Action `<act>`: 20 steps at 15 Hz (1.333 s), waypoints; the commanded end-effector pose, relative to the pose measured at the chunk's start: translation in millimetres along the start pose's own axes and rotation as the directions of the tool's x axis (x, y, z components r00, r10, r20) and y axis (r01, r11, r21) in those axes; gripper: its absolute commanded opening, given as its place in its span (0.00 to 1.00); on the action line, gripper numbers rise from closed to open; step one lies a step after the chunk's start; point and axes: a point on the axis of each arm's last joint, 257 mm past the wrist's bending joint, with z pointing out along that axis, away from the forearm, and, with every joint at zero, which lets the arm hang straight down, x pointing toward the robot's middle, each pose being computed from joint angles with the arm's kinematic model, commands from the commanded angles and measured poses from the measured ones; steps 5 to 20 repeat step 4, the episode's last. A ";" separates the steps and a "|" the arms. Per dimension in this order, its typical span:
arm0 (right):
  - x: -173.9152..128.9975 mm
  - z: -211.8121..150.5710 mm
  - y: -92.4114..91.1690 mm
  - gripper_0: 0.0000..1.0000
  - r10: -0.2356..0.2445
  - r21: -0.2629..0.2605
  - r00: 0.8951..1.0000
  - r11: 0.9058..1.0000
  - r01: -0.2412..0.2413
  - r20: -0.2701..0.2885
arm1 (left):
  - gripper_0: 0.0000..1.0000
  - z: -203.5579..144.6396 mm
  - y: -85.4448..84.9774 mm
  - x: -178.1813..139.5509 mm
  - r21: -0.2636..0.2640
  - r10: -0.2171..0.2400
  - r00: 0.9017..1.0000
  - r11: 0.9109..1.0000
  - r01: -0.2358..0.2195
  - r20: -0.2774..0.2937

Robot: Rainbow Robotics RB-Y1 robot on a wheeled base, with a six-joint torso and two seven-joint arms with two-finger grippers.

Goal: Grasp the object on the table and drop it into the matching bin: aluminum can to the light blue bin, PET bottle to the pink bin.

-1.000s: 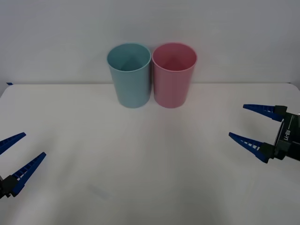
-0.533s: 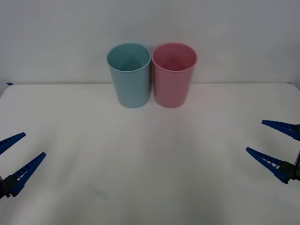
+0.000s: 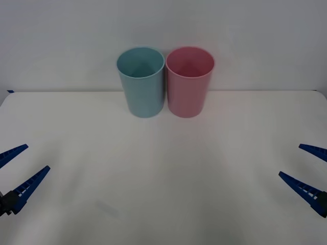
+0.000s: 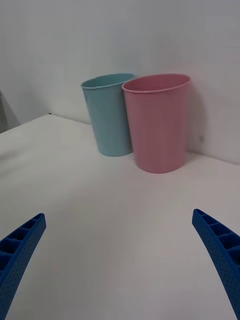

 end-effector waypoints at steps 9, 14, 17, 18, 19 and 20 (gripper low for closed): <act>4.5 -4.6 1.4 1.00 0.011 0.009 1.000 1.000 -0.011 -0.010 | 1.00 0.0 0.0 0.0 0.000 0.000 1.000 1.000 0.000 0.000; 4.5 -4.6 1.4 1.00 0.011 0.009 1.000 1.000 -0.011 -0.010 | 1.00 0.0 0.0 0.0 0.000 0.000 1.000 1.000 0.000 0.000; 4.5 -4.6 1.4 1.00 0.011 0.009 1.000 1.000 -0.011 -0.010 | 1.00 0.0 0.0 0.0 0.000 0.000 1.000 1.000 0.000 0.000; 4.5 -4.6 1.4 1.00 0.011 0.009 1.000 1.000 -0.011 -0.010 | 1.00 0.0 0.0 0.0 0.000 0.000 1.000 1.000 0.000 0.000; 4.5 -4.6 1.4 1.00 0.011 0.009 1.000 1.000 -0.011 -0.010 | 1.00 0.0 0.0 0.0 0.000 0.000 1.000 1.000 0.000 0.000; 4.5 -4.6 1.4 1.00 0.011 0.009 1.000 1.000 -0.011 -0.010 | 1.00 0.0 0.0 0.0 0.000 0.000 1.000 1.000 0.000 0.000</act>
